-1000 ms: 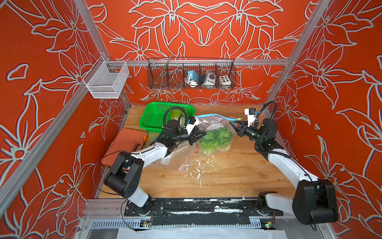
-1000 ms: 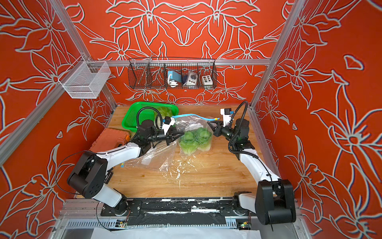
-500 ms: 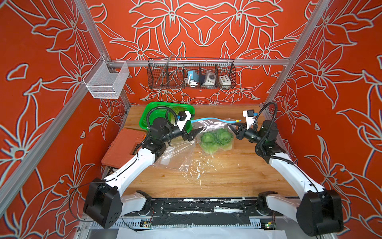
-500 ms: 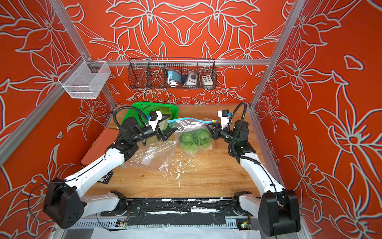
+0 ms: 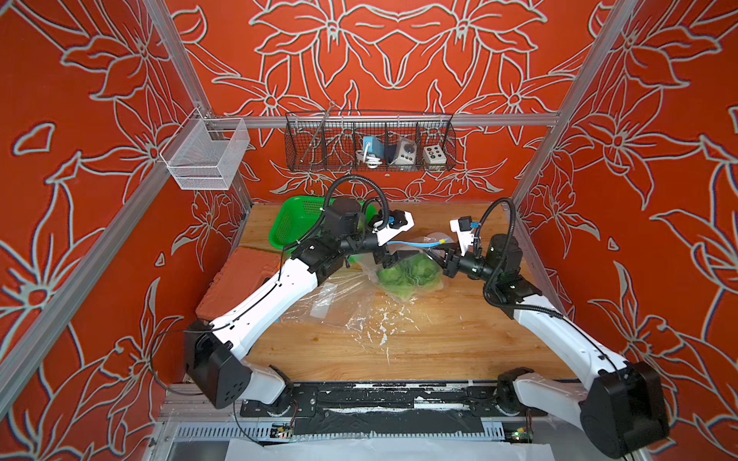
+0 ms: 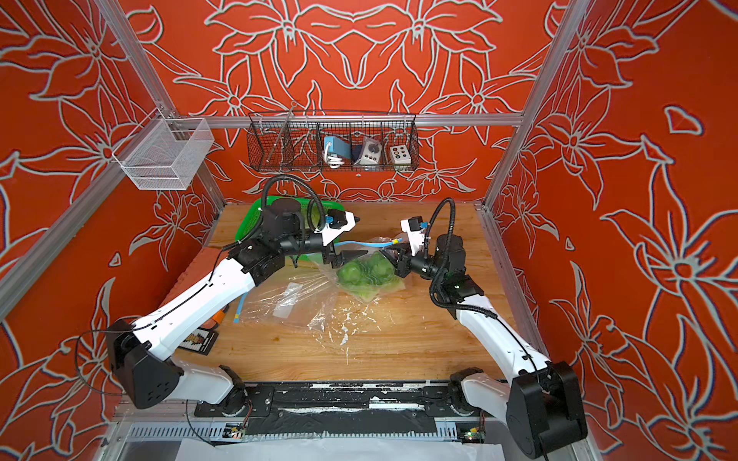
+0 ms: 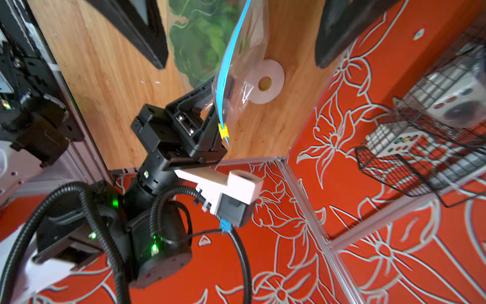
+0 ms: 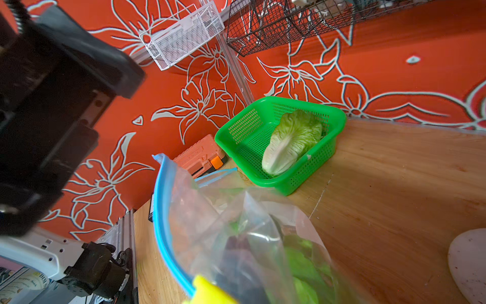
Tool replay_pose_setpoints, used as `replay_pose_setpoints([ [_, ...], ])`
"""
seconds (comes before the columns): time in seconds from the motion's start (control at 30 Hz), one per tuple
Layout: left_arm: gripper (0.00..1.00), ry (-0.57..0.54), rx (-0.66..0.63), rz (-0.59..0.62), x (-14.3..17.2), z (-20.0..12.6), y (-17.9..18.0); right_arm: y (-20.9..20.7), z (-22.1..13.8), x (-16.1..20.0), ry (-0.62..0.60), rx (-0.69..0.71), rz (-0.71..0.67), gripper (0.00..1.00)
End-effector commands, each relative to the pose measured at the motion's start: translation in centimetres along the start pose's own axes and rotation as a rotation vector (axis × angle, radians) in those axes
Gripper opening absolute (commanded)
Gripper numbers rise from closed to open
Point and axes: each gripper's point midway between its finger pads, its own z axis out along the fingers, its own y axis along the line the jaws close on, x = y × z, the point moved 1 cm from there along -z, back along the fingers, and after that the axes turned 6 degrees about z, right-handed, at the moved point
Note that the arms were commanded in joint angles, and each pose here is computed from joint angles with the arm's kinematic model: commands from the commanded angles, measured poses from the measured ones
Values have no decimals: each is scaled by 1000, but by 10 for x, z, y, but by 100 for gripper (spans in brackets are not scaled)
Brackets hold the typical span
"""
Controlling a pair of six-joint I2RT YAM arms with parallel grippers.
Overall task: Open the zip-top bag and take out the chinese cabbages
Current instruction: Adjust the zipper food storage bag at the center of the board.
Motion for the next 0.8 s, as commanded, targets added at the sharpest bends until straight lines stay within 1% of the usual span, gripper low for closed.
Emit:
replay_pose_setpoints([
  [0.0, 82, 55, 126, 9, 11, 15, -20, 16, -1, -18, -37, -33, -54, 0],
  [0.1, 73, 96, 114, -26, 21, 25, -12, 20, -3, -18, -39, -41, -59, 0],
  [0.17, 64, 109, 102, -29, 26, 29, -9, 20, -5, -17, -40, -31, -62, 0],
  [0.2, 57, 109, 101, -33, 27, 30, -9, 20, -6, -16, -38, -26, -62, 0],
  [0.33, 22, 83, 97, -52, 22, 32, -6, 16, -9, -13, -38, 9, -68, 0],
  [0.37, 14, 75, 96, -53, 20, 31, -6, 15, -10, -13, -40, 15, -70, 0],
  [0.4, 5, 69, 94, -55, 19, 31, -5, 16, -11, -13, -41, 19, -77, 4],
  [0.43, 0, 61, 90, -59, 18, 30, -4, 16, -12, -14, -44, 24, -83, 10],
  [0.5, 0, 41, 87, -72, 18, 28, -2, 15, -15, -14, -50, 43, -98, 26],
  [0.6, 0, -6, 98, -91, 15, 21, 0, 16, -20, -16, -63, 64, -140, 41],
  [0.7, 0, -69, 129, -97, 11, 12, -2, 21, -24, -18, -75, 56, -200, 53],
  [0.77, 0, -101, 158, -96, 9, 7, -5, 25, -26, -22, -85, 46, -246, 57],
])
